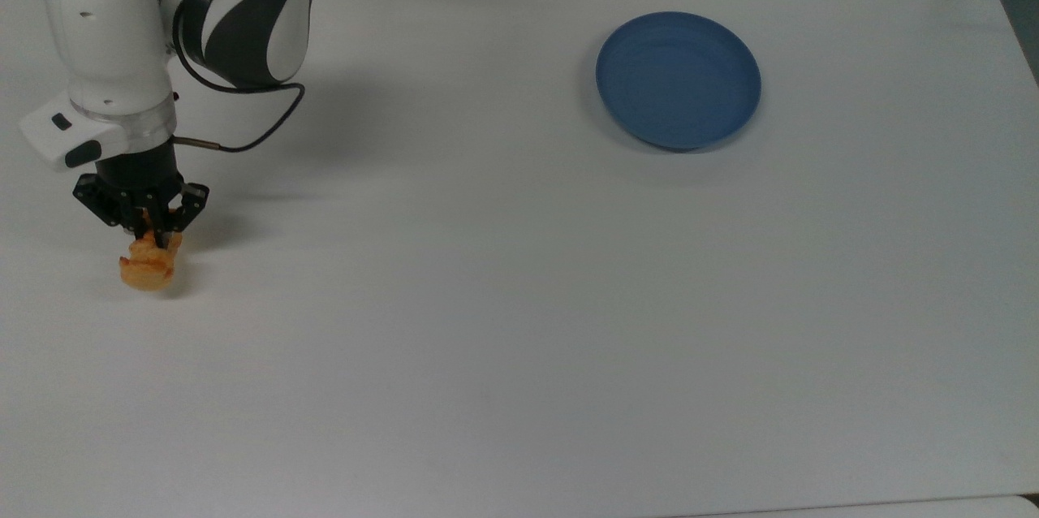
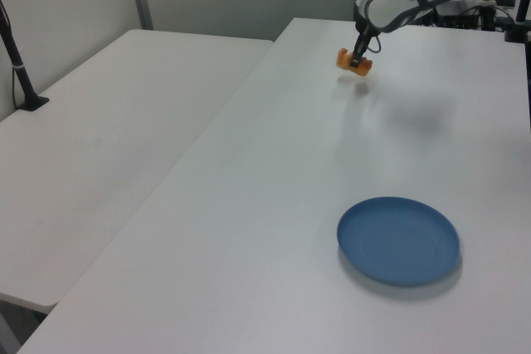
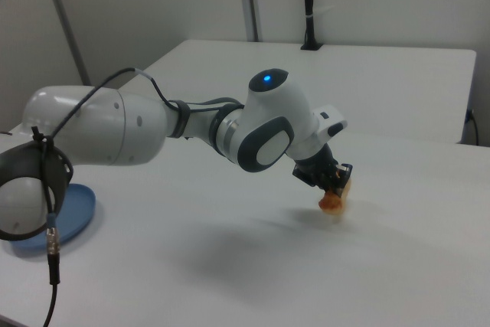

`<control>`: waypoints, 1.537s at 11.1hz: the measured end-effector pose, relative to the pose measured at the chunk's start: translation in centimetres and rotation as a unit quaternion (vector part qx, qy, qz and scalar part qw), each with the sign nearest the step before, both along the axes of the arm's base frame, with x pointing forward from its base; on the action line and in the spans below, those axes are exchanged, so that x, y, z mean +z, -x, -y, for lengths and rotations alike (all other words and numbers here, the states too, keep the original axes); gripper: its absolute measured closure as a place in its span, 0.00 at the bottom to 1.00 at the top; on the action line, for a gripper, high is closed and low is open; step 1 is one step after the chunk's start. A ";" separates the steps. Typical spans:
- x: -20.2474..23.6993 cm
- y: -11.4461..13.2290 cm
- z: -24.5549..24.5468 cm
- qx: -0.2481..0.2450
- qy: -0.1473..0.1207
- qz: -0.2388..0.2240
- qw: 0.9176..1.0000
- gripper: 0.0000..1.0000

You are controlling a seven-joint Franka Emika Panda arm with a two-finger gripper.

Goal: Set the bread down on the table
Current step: 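Lower the held bread roll onto the bare table, then open the gripper and raise it away from the bread roll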

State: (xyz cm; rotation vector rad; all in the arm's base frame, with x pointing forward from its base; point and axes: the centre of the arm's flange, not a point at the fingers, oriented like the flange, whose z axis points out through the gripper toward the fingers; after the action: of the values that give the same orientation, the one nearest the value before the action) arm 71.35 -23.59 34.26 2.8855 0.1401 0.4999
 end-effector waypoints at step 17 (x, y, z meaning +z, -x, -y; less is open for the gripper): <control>12.3 0.5 -10.3 0.013 -0.068 -0.014 0.998 0.00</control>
State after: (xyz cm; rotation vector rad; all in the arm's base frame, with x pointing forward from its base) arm 70.84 -13.26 46.55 3.0277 0.1550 0.4915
